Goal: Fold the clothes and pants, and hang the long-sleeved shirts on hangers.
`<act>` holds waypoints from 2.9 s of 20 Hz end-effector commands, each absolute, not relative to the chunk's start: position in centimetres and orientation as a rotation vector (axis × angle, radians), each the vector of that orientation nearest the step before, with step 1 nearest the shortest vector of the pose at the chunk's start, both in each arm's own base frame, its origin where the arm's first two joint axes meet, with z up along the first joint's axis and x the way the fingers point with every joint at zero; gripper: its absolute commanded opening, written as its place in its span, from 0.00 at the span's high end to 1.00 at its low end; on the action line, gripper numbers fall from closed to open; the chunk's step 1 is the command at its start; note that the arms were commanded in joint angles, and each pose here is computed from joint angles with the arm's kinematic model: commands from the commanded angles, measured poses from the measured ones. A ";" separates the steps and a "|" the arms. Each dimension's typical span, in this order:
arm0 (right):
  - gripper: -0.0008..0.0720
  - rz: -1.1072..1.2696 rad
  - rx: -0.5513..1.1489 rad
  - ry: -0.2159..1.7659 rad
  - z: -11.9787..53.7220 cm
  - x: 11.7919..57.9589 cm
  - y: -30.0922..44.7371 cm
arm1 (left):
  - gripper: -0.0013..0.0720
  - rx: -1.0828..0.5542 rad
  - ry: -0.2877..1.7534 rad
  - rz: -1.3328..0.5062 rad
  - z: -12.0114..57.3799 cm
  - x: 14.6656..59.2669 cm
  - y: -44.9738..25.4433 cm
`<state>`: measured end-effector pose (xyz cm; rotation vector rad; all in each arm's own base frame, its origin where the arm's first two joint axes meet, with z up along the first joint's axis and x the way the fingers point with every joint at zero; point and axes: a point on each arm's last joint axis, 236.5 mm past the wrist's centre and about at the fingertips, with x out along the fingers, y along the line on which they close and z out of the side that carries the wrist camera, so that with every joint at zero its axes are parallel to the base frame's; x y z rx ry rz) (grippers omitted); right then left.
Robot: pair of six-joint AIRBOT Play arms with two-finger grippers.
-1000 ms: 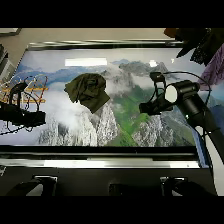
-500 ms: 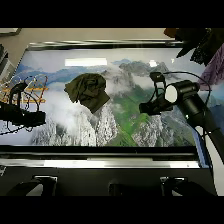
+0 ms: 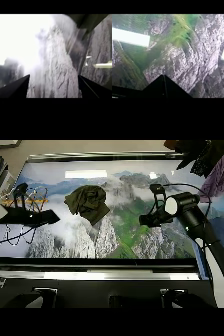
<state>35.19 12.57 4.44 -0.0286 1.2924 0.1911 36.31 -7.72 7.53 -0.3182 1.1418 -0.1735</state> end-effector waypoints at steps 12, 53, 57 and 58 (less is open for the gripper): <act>0.95 0.197 -0.020 1.262 4.7 35.8 12.9 | 0.00 -0.134 1.254 -0.157 -5.5 54.6 -19.7; 0.78 0.154 0.217 1.008 17.9 39.8 11.4 | 0.26 -0.054 1.306 -0.311 13.5 38.0 -23.1; 0.64 -0.007 0.287 1.062 15.6 40.6 1.5 | 0.26 -0.099 1.324 -0.236 13.7 39.0 -19.6; 0.64 0.024 0.342 1.116 13.7 39.9 0.6 | 0.26 -0.106 1.325 -0.225 13.6 39.2 -19.1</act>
